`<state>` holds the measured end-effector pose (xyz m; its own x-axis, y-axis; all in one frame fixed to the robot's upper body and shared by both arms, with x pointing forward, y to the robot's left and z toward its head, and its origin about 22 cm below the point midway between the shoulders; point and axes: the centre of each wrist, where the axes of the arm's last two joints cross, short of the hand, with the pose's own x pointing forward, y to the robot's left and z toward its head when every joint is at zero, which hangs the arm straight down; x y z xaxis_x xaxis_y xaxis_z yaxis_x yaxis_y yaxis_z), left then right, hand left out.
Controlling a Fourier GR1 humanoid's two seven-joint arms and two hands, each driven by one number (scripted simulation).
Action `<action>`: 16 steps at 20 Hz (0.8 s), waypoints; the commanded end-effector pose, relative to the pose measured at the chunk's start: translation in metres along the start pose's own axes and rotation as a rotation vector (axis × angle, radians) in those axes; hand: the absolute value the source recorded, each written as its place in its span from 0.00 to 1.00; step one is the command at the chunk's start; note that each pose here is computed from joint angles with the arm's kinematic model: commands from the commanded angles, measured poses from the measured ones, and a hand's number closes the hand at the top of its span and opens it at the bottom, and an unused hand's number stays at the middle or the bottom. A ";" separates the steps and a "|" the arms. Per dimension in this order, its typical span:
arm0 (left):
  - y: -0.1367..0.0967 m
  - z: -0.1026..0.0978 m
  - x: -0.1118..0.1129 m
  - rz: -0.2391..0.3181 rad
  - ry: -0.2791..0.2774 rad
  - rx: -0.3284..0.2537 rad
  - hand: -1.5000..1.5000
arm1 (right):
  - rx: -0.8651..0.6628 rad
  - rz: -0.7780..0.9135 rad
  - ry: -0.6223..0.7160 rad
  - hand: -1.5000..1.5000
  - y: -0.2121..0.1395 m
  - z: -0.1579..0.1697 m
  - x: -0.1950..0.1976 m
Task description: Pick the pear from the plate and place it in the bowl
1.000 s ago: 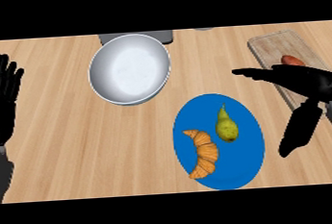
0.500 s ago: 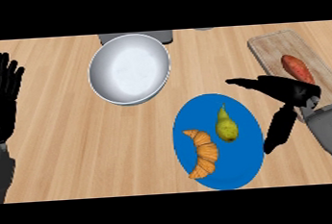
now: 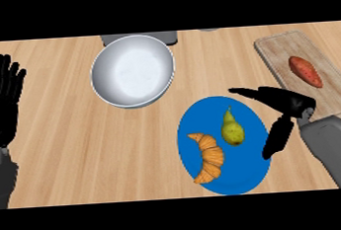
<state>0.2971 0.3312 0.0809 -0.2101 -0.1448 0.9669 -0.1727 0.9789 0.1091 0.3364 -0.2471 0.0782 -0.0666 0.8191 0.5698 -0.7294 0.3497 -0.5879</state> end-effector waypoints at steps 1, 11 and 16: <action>-0.006 0.001 0.005 0.005 -0.006 -0.001 0.50 | -0.005 -0.003 -0.045 0.00 0.000 -0.018 0.008; -0.004 -0.003 -0.011 -0.007 0.011 0.005 0.50 | 0.016 0.029 -0.020 0.00 0.007 -0.023 -0.008; -0.006 0.009 0.001 0.000 -0.004 0.009 0.50 | 0.036 0.020 -0.016 0.00 0.014 -0.048 -0.003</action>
<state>0.2921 0.3273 0.0826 -0.2063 -0.1436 0.9679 -0.1724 0.9790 0.1085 0.3456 -0.2216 0.0440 -0.0964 0.8229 0.5599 -0.7480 0.3113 -0.5862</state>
